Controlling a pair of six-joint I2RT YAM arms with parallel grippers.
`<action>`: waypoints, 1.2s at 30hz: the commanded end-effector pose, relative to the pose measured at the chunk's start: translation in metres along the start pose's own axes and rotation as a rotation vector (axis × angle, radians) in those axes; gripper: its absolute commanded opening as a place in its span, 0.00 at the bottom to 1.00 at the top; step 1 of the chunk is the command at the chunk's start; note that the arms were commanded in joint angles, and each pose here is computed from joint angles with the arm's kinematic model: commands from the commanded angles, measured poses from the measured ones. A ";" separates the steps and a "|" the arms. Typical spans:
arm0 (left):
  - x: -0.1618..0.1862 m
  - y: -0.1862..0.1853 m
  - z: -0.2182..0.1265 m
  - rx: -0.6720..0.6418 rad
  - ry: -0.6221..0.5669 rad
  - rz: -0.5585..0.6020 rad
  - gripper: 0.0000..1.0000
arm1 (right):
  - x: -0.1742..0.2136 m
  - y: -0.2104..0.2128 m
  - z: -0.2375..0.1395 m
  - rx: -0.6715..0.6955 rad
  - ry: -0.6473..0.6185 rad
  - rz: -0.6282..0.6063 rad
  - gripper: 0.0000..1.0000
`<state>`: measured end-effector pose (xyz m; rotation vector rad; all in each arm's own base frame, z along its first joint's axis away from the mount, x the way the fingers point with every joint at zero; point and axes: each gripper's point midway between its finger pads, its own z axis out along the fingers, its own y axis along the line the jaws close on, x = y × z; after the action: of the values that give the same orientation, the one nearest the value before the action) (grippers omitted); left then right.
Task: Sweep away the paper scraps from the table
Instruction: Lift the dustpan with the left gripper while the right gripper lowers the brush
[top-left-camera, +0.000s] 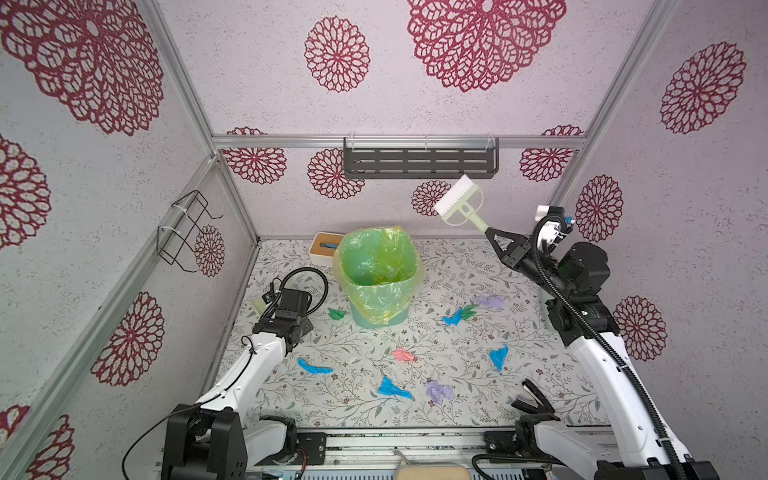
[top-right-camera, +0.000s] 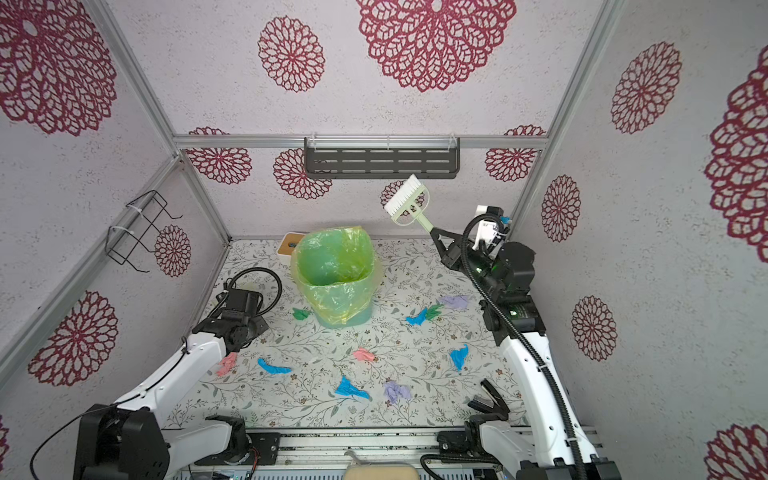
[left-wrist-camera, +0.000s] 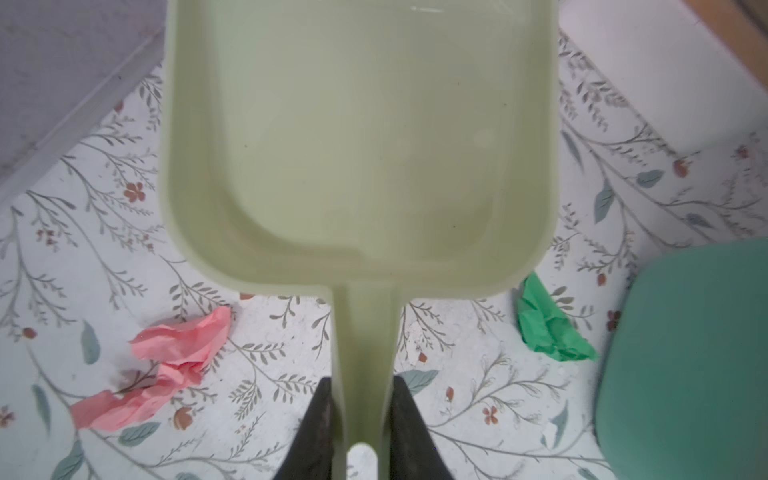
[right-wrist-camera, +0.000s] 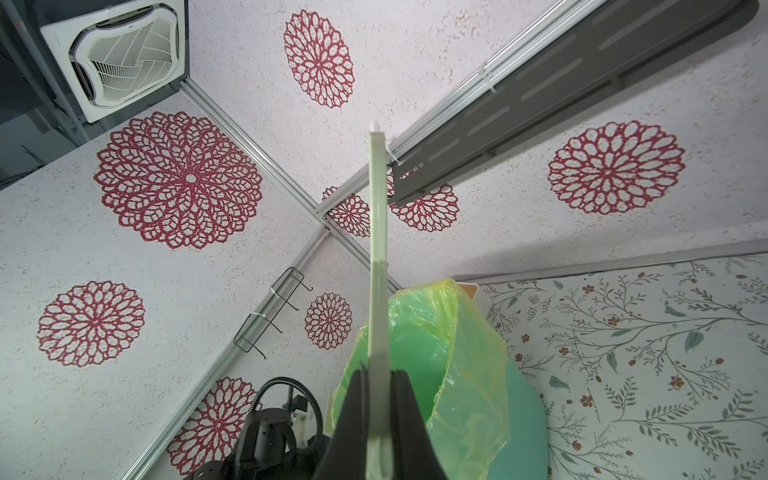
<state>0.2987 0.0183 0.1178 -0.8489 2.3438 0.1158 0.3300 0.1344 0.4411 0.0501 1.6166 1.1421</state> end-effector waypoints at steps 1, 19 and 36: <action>-0.026 0.002 -0.030 -0.003 -0.061 0.029 0.13 | -0.008 0.009 -0.007 -0.009 -0.031 -0.064 0.00; -0.127 -0.082 -0.186 0.244 -0.270 0.357 0.12 | -0.009 -0.034 -0.032 0.257 0.049 -0.148 0.00; -0.060 -0.235 -0.271 0.626 -0.232 0.854 0.13 | -0.003 -0.095 -0.094 0.703 0.182 -0.184 0.00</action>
<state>0.3359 -0.1863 0.4082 0.3117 2.1352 -0.1358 0.3146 0.0374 0.3795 0.2350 2.0191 0.5221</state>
